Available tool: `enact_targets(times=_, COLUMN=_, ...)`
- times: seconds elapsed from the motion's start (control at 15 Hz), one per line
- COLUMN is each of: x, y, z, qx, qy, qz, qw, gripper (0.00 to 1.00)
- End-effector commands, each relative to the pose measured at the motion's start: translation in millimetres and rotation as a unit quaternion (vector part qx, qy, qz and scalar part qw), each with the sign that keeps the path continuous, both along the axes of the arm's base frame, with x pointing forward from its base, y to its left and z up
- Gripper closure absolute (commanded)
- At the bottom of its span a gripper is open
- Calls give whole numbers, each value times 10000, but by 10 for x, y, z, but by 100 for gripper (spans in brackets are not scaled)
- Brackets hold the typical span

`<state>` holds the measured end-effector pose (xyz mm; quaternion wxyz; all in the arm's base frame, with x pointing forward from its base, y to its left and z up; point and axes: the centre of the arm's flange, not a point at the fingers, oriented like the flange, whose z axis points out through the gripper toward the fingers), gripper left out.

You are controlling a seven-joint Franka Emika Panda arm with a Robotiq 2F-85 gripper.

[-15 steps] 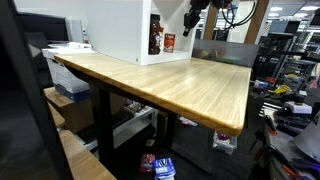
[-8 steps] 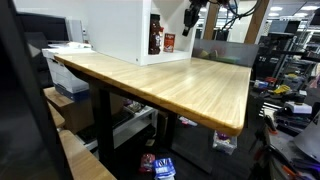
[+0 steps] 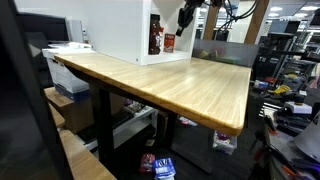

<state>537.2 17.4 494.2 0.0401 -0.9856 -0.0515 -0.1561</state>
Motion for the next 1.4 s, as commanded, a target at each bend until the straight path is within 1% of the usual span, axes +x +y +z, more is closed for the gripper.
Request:
enact_targets(times=0.0, x=78, y=-11, z=-120, qx=-36, qy=-198, qz=212, qw=9996, gripper=100)
enact_targets(times=0.13, x=128, y=-37, z=-175, qx=-22, qy=-241, qz=297, qw=9993, gripper=100)
enact_targets(times=0.33, x=245, y=-115, z=-270, qx=-77, qy=-422, qz=436, qw=9981, gripper=100)
enact_targets(times=0.6, x=327, y=-209, z=-338, qx=-222, qy=-628, qz=387, qw=9970, gripper=100)
enact_targets(times=1.0, x=360, y=-326, z=-408, qx=-275, qy=-611, qz=316, qw=9973, gripper=100)
enact_targets(times=1.33, x=364, y=-487, z=-374, qx=-313, qy=-634, qz=122, qw=9974, gripper=100)
